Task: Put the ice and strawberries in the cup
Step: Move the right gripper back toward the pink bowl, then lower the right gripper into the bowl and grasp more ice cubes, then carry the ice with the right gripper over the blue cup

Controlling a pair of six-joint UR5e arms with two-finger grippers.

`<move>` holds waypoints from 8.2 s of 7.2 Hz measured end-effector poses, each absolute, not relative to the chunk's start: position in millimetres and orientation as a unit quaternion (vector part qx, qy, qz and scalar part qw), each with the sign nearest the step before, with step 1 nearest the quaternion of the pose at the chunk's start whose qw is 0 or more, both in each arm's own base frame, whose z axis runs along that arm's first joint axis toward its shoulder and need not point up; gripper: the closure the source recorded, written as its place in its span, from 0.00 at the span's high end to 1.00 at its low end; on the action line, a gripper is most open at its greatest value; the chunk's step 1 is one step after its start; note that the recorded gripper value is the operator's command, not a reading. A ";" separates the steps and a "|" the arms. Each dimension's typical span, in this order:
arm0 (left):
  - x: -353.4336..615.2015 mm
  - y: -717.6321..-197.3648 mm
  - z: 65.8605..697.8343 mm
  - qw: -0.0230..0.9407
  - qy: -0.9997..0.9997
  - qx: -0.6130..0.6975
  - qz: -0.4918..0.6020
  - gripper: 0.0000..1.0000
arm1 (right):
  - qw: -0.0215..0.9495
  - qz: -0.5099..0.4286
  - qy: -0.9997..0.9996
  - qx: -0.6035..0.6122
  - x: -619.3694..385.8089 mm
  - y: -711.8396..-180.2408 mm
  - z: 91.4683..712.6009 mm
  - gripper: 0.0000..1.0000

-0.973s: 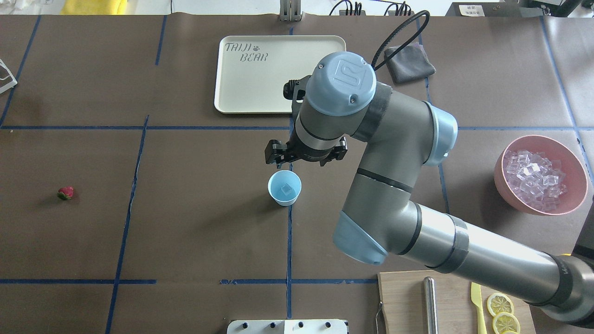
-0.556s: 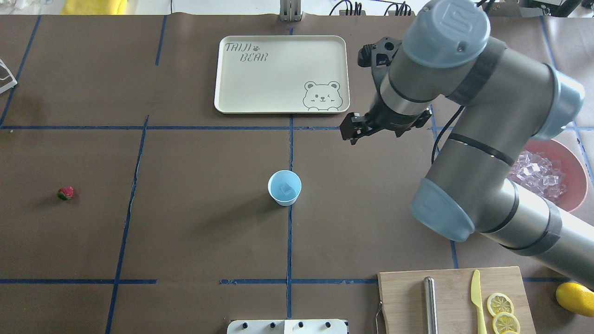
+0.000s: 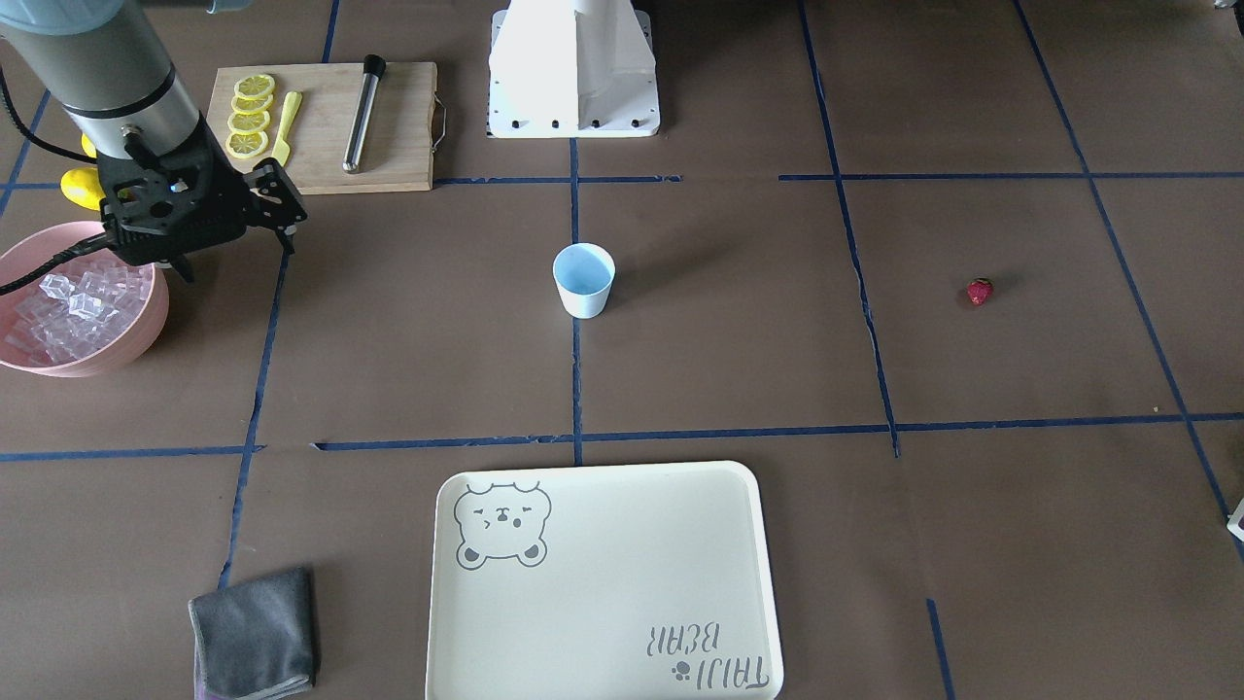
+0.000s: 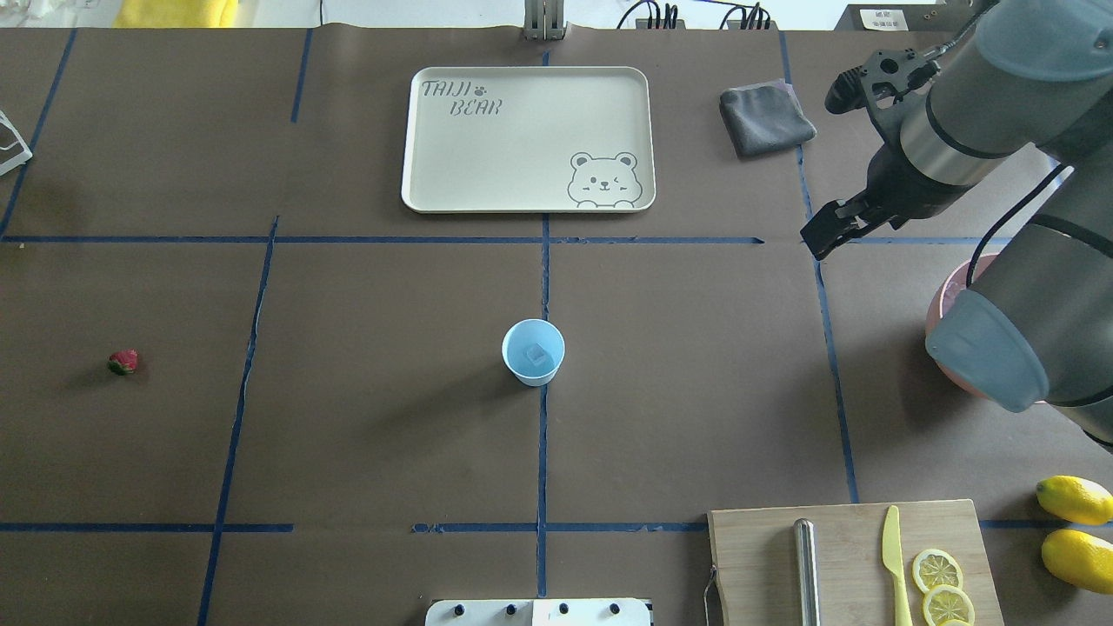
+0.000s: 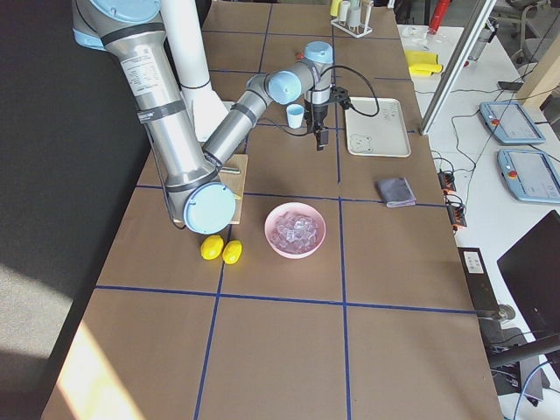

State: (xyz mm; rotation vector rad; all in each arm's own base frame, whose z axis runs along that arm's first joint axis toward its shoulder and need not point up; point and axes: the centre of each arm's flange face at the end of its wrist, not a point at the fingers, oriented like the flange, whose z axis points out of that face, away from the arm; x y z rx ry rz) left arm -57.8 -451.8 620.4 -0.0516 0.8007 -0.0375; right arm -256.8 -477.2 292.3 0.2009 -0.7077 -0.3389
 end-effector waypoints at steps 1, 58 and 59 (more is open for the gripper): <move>-57.8 -451.7 619.7 0.920 0.390 -0.025 -0.018 1.00 | 0.915 -0.176 -0.348 0.102 -238.7 -475.5 319.4 1.00; -57.6 -450.7 613.3 0.920 0.390 -0.021 -0.020 1.00 | 0.878 -0.055 -0.473 0.051 -544.6 -434.8 144.9 0.18; -57.6 -450.7 612.8 0.920 0.390 -0.020 -0.020 1.00 | 0.879 -0.057 -0.472 0.048 -548.6 -432.2 146.5 0.73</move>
